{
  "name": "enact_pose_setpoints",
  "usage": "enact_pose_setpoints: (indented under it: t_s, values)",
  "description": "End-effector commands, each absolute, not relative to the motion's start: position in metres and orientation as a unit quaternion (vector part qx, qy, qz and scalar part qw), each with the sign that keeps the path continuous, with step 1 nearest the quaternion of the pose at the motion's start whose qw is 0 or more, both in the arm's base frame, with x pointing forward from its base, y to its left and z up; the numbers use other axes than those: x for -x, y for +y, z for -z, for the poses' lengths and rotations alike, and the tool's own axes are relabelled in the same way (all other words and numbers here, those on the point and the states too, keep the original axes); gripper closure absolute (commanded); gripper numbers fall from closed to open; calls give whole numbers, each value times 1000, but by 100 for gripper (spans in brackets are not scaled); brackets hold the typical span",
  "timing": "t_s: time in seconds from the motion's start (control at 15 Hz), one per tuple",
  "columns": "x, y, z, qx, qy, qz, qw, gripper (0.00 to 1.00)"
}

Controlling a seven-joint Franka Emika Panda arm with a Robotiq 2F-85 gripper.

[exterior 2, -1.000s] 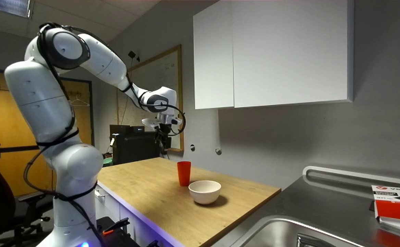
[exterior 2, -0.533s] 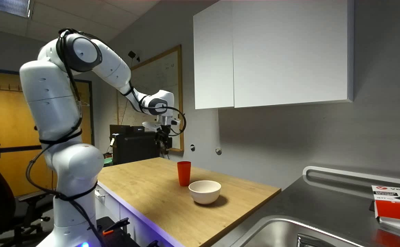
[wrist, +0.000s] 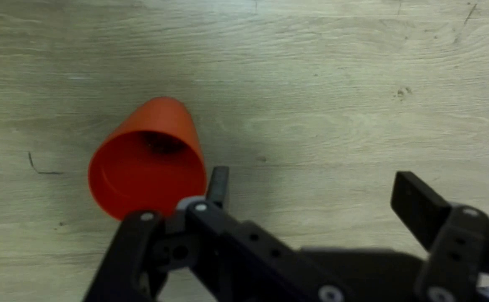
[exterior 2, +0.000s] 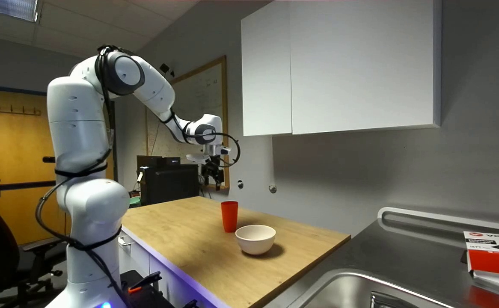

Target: Pour the contents inside the orange cup into the white bowl

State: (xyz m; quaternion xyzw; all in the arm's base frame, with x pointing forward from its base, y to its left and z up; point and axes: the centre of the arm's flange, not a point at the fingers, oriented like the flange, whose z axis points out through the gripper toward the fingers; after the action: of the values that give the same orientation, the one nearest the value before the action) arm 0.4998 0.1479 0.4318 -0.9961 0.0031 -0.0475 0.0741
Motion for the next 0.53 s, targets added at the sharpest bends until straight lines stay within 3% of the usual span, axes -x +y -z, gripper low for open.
enact_pose_setpoints:
  t_s: [0.0, 0.47]
  values:
    - [-540, 149, -426, 997, 18, 43, 60, 0]
    - [-572, 112, -385, 996, 64, 10, 55, 0]
